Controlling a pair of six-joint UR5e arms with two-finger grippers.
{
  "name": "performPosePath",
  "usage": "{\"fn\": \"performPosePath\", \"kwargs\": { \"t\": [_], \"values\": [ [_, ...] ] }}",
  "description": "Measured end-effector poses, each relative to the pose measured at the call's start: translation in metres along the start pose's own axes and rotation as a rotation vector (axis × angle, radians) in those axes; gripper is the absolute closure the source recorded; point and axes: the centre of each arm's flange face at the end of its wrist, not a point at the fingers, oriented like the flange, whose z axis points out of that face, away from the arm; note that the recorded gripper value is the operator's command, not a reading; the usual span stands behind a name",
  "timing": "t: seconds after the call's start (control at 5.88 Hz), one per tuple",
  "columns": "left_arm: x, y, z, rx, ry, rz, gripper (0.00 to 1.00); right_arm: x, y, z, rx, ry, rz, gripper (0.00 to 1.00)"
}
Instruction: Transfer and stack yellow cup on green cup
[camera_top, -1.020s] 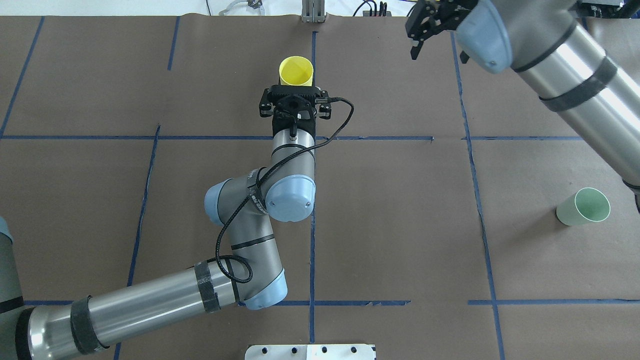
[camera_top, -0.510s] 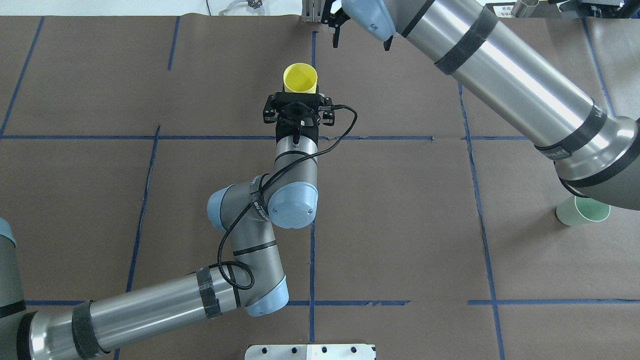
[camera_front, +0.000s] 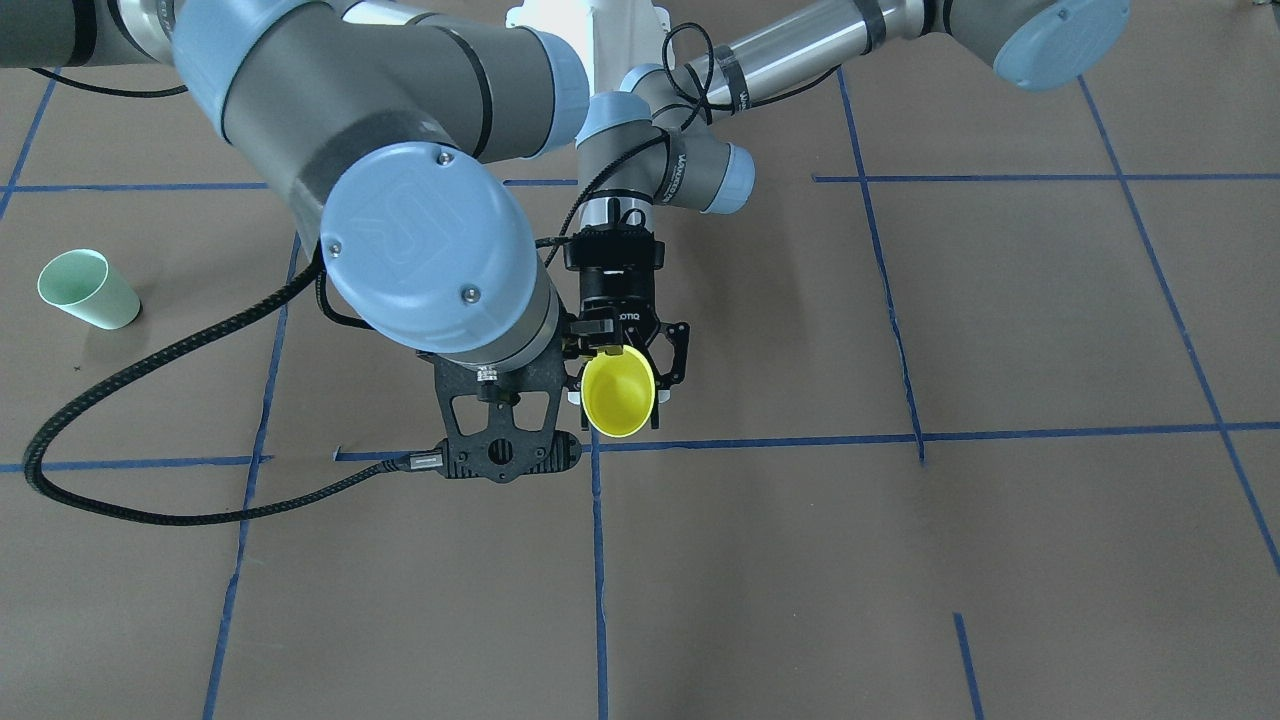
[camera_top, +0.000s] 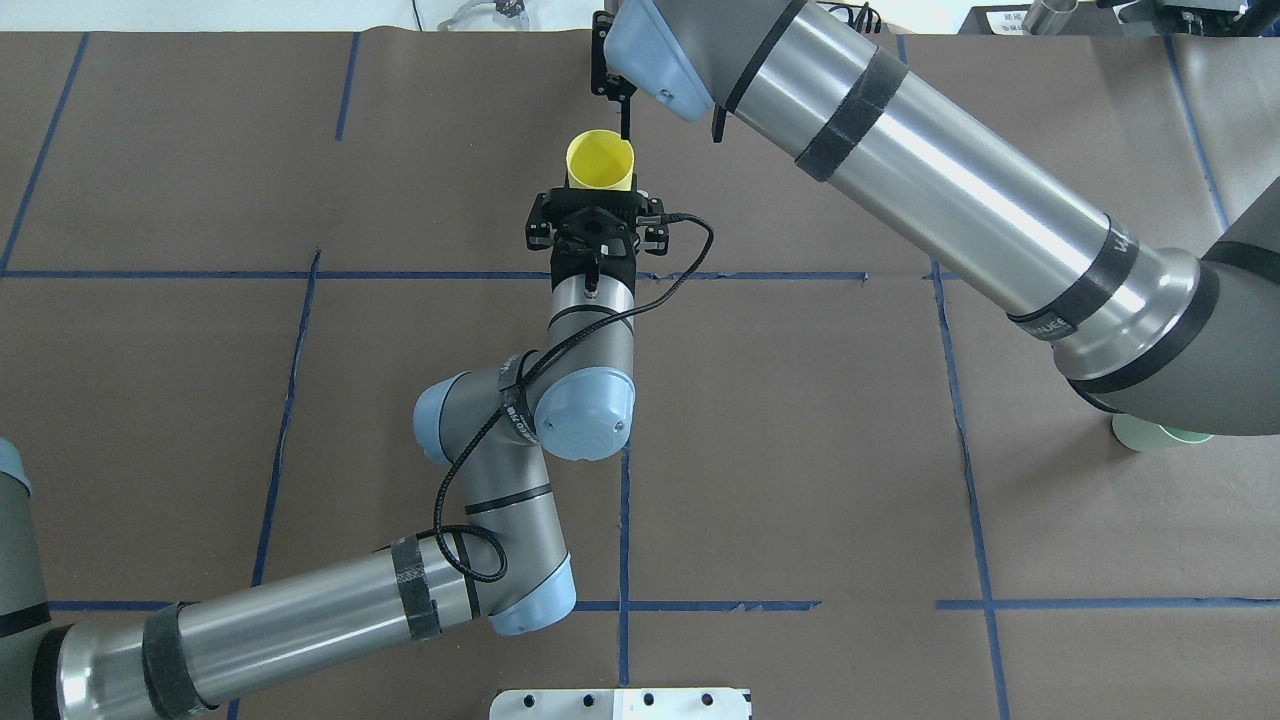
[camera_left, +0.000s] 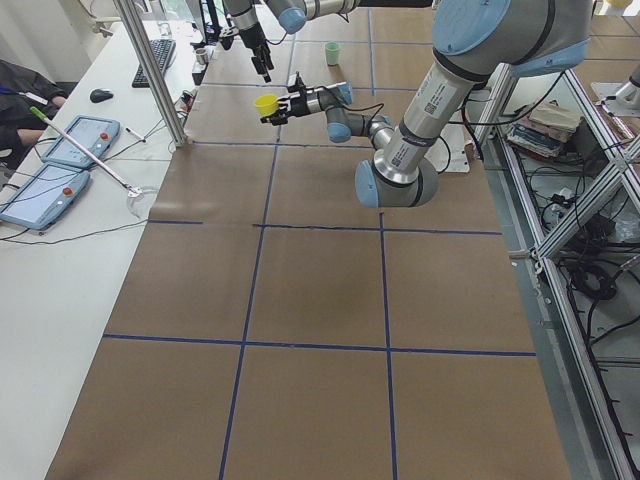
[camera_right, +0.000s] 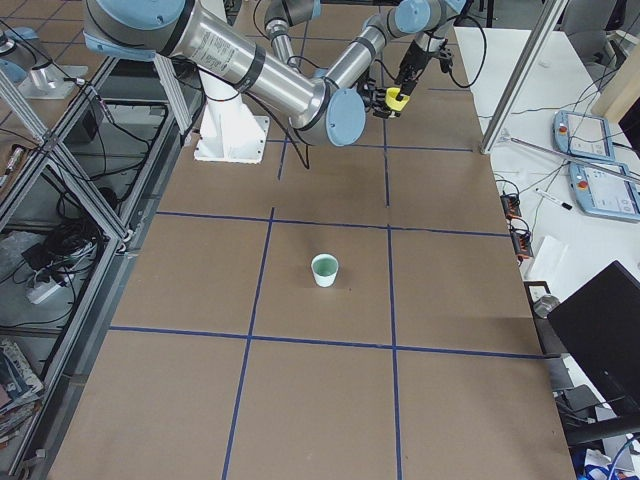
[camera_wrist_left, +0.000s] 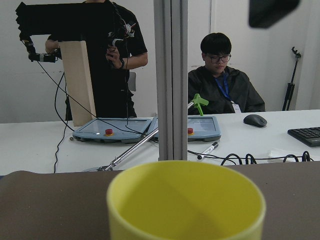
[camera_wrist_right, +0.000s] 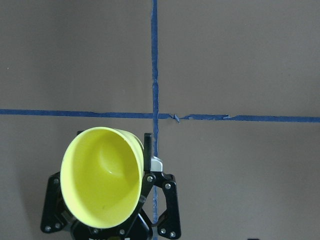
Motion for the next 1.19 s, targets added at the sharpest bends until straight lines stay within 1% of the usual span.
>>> {"fn": "performPosePath", "kwargs": {
  "t": [0.34,0.51,0.85,1.19],
  "values": [
    [0.0,-0.001,-0.001,0.001,0.002,-0.003,0.71,-0.005,-0.023,0.015,0.041,-0.03,0.022,0.2],
    [0.0,-0.001,-0.001,0.001,0.002,-0.003,0.71,-0.006,-0.027,0.019,0.053,-0.038,0.024,0.22],
    [-0.001,-0.001,-0.001,0.0,0.003,-0.004,0.71,-0.023,-0.028,0.018,0.055,-0.039,0.03,0.28],
    [0.0,-0.002,-0.001,0.0,0.006,-0.007,0.71,-0.04,-0.022,0.033,0.047,-0.019,0.037,0.34]
  ]
}}
